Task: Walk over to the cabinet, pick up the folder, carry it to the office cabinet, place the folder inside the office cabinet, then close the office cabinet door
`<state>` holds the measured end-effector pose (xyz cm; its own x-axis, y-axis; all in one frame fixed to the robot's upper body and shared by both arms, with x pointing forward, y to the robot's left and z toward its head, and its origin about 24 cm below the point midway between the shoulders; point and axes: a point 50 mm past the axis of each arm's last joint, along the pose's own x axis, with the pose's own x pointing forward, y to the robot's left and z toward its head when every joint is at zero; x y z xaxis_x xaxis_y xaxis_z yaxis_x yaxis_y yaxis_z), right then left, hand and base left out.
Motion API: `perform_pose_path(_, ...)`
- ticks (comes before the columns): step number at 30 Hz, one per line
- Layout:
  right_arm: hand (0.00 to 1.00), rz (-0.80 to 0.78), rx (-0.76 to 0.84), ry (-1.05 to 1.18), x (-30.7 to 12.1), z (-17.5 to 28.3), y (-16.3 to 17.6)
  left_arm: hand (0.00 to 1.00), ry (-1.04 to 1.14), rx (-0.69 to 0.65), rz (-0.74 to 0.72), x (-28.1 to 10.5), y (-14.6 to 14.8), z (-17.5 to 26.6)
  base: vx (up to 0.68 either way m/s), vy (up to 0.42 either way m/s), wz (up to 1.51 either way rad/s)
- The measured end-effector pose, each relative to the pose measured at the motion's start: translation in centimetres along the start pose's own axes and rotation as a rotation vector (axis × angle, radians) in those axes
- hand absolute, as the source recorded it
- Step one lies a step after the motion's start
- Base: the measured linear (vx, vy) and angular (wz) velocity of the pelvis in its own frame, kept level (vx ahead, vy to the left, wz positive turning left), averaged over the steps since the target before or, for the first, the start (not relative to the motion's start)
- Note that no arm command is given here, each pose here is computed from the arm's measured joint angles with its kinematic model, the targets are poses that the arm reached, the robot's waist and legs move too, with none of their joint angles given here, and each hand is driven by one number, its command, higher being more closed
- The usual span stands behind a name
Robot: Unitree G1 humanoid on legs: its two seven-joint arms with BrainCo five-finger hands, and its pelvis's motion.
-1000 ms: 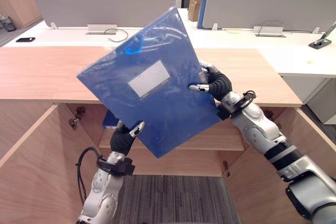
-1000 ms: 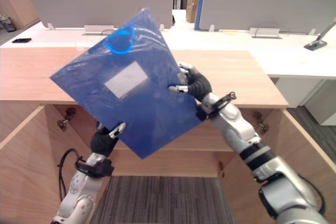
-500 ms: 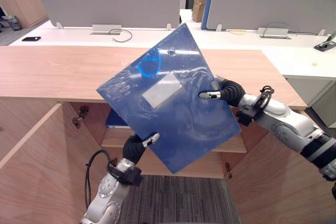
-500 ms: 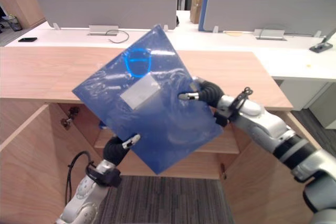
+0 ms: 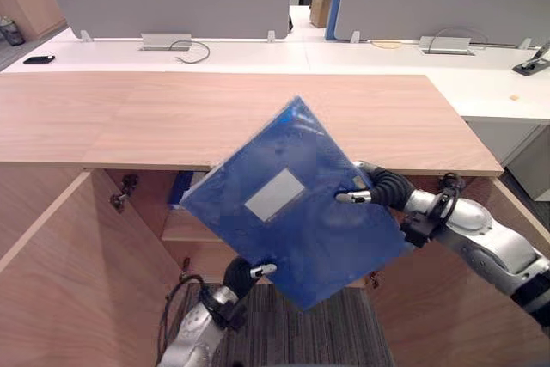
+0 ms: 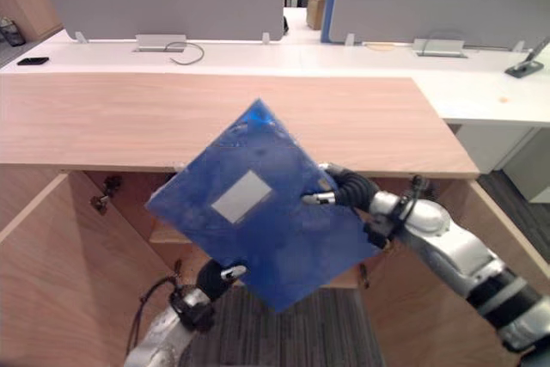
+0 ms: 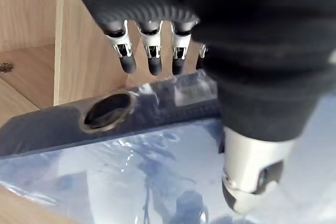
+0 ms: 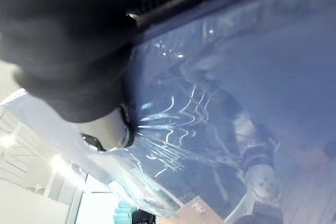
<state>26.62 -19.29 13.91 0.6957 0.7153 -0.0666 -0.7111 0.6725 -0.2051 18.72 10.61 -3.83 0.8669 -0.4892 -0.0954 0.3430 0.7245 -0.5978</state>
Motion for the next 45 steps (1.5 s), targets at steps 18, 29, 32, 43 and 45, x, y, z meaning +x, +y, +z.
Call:
perform_pose_path(18, 1.00, 0.305, 0.042, -0.106, 2.3, -2.2, 9.0, 0.00, 0.216, -0.450, 1.166, -15.7, 10.9, -9.2, 0.00, -0.001, -0.03)
perform_pose_path(29, 1.00, 0.299, -0.320, 0.185, 5.2, -9.3, 10.0, 0.00, 0.225, -0.460, 1.169, -15.0, 11.2, -9.1, 0.01, -0.003, 0.00)
perform_pose_path(32, 1.00, 0.391, -0.446, 0.458, 4.9, -15.2, 11.6, 0.00, 0.216, -0.454, 1.165, -13.8, 11.5, -8.5, 0.00, 0.000, 0.00)
perform_pose_path(43, 1.00, 0.175, -0.969, 0.532, 11.3, -11.8, 4.0, 0.00, 0.125, -0.417, 1.115, -10.1, 12.5, -5.7, -0.14, -0.023, -0.22)
perform_pose_path(45, 1.00, 0.097, -0.935, 0.536, 11.2, -11.3, 3.0, 0.00, 0.124, -0.416, 1.114, -10.0, 12.5, -5.6, -0.15, -0.009, -0.06)
